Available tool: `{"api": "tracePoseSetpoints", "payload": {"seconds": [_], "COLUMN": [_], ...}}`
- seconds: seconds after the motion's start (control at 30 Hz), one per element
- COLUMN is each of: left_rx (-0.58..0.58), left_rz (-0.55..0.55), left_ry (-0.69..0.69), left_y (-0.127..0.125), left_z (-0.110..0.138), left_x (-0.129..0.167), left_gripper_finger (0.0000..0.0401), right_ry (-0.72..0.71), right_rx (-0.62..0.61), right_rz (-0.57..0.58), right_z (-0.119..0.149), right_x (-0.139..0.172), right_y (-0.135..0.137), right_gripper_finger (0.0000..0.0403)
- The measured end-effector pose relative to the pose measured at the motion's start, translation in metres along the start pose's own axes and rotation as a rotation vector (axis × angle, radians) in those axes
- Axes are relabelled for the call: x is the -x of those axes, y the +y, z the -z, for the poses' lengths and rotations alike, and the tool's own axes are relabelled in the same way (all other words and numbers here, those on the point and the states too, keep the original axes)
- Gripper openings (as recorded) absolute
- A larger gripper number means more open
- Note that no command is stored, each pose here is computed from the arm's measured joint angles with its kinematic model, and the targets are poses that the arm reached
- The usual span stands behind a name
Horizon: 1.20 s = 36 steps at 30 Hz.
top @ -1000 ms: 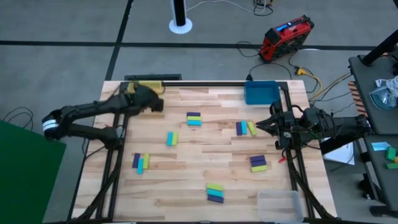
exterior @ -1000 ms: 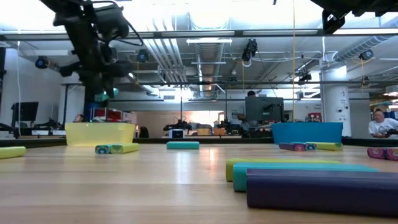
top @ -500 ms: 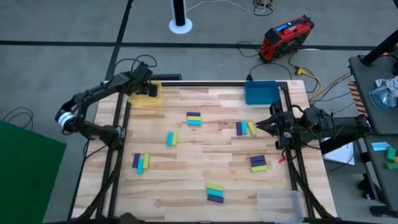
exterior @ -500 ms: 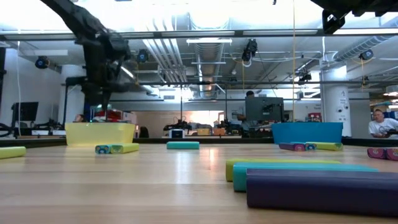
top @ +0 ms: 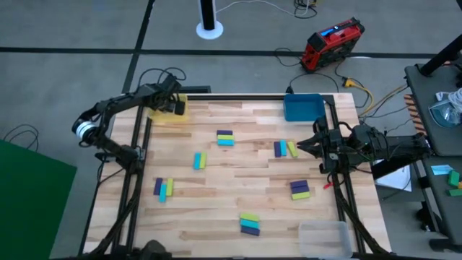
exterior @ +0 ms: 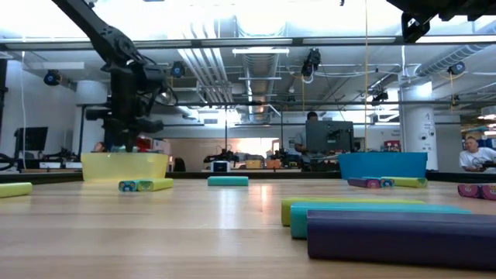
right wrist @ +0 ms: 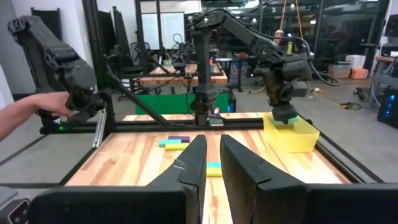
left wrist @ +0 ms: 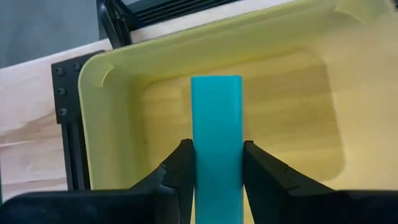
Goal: Sort blocks
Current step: Put the light blue block into the yellow bin, then put the green block into the blue bin
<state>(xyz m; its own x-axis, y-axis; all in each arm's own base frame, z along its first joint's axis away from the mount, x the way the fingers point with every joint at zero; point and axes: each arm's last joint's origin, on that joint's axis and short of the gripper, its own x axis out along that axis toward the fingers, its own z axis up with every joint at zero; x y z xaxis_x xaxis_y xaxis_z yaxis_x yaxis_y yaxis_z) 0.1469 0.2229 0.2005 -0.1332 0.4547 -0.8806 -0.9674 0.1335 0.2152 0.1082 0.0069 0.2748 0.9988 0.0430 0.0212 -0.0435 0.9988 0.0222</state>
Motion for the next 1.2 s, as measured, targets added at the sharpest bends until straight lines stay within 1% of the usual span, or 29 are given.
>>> {"api": "tracePoseSetpoints", "payload": {"seconds": [0.3, 0.53, 0.67, 0.8, 0.93, 1.03, 1.2], "left_rx": [0.006, 0.003, -0.035, -0.089, -0.134, -0.183, -0.305], "left_rz": [-0.016, -0.038, -0.056, -0.061, -0.049, -0.003, 0.114], "left_ry": [-0.025, -0.039, -0.066, -0.12, -0.2, -0.254, -0.327], "left_y": [0.002, 0.002, -0.004, -0.019, -0.039, -0.057, -0.083], "left_z": [-0.001, -0.001, 0.001, 0.009, 0.022, 0.037, 0.068], "left_x": [0.003, 0.003, 0.009, 0.021, 0.039, 0.056, 0.086], "left_gripper_finger": [0.0127, 0.013, 0.0131, 0.0131, 0.0131, 0.0131, 0.0131], "right_ry": [0.0, 0.0, 0.0, -0.001, -0.025, -0.037, -0.052], "right_rx": [0.014, 0.014, 0.01, -0.005, -0.037, -0.057, -0.058], "right_rz": [0.0, 0.0, 0.0, 0.0, -0.001, -0.002, -0.003], "right_z": [0.0, 0.0, 0.0, 0.0, -0.003, -0.007, -0.012], "right_x": [0.0, 0.0, 0.0, 0.0, 0.0, 0.001, 0.002], "right_y": [0.0, 0.0, 0.0, 0.0, 0.0, 0.0, 0.0], "right_gripper_finger": [0.0038, 0.0038, 0.0038, 0.0038, 0.0038, 0.0038, 0.0038]}}
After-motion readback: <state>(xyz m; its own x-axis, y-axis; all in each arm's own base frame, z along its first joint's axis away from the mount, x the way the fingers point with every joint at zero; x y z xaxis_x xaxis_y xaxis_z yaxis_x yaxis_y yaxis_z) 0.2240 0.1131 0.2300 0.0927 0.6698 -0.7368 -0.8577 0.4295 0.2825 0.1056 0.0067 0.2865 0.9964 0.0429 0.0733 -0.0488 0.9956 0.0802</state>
